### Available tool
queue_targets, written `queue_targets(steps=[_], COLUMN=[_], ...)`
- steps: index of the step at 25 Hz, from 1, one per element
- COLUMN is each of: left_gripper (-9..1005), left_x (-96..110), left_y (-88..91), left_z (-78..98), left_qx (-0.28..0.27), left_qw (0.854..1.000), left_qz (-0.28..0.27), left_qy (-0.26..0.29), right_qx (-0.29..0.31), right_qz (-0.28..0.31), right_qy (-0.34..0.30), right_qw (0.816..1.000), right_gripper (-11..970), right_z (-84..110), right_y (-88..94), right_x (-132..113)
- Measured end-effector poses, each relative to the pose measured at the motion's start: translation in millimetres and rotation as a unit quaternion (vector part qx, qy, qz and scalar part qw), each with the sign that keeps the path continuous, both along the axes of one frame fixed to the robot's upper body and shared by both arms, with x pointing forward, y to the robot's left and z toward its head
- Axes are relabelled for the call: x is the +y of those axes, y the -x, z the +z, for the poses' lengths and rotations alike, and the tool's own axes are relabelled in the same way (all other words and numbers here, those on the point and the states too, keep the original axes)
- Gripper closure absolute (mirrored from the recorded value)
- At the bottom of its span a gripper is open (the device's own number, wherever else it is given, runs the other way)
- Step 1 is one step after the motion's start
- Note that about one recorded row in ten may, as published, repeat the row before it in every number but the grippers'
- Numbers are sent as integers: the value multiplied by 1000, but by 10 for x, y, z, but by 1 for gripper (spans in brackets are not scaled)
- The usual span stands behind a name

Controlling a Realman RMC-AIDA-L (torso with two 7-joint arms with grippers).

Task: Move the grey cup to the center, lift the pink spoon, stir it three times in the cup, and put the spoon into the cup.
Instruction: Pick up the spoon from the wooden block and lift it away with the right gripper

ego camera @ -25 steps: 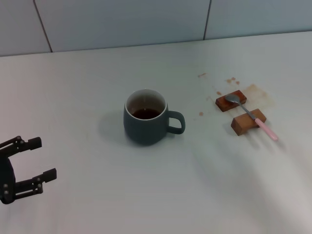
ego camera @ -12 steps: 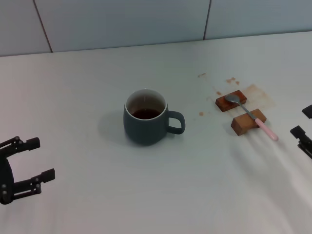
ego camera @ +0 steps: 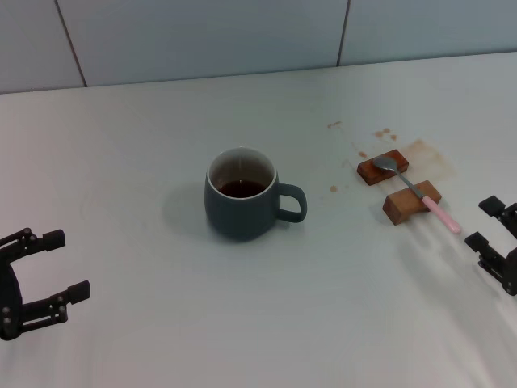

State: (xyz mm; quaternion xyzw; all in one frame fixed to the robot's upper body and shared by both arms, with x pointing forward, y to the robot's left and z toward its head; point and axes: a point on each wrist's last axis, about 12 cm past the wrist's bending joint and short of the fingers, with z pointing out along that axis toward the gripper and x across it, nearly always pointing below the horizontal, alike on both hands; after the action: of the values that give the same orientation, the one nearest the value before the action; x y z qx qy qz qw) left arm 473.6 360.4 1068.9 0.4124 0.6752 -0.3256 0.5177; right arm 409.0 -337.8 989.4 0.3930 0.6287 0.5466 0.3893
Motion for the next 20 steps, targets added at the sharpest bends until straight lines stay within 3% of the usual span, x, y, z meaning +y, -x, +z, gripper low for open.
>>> queue_targets(steps=[20], left_gripper=[184], left_x=[37], left_y=[-11], left_z=[22], left_qx=[-4], left_qw=[1000], left_qz=[19], left_qy=[10], right_qx=[25], right_qz=[33], right_qy=[15], right_qw=[999], right_gripper=[156], right_z=[-6], right_y=[-339], right_x=[126])
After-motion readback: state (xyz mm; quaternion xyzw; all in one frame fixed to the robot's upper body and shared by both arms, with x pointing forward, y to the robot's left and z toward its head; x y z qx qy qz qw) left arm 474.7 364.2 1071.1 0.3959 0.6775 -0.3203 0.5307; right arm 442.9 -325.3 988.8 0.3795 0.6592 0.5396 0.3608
